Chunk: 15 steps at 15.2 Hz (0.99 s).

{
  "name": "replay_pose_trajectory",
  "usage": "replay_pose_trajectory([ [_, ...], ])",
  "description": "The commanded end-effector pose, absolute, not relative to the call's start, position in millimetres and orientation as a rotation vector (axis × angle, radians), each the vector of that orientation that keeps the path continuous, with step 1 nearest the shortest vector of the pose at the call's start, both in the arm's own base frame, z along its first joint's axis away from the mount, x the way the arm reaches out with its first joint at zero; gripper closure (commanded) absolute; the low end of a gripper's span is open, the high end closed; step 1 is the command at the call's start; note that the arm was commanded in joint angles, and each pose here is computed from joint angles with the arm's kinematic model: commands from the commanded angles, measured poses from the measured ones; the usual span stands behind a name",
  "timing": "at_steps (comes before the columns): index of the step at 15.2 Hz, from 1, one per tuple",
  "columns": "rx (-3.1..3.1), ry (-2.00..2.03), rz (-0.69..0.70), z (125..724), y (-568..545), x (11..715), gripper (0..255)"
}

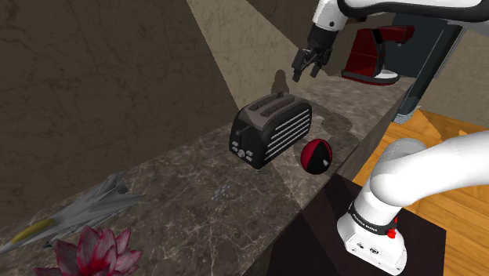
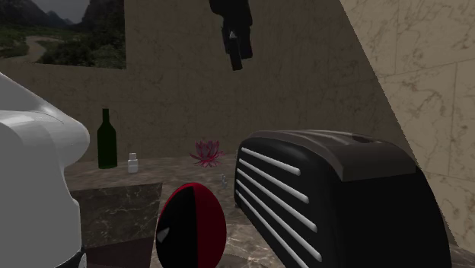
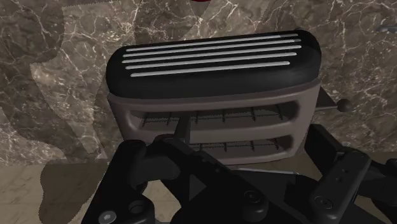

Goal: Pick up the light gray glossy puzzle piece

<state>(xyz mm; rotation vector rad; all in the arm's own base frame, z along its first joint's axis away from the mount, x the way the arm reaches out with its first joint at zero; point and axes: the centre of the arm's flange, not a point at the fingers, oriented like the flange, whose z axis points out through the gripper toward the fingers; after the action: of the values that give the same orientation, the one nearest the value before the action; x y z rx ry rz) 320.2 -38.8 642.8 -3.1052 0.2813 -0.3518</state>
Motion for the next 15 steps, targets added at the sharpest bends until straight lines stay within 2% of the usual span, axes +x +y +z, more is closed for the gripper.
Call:
replay_pose_trajectory([
  [1, -3.105, 0.281, -0.352, 643, -39, 320, 0],
  [15, -3.112, 0.068, -0.588, 522, 107, 324, 0],
])
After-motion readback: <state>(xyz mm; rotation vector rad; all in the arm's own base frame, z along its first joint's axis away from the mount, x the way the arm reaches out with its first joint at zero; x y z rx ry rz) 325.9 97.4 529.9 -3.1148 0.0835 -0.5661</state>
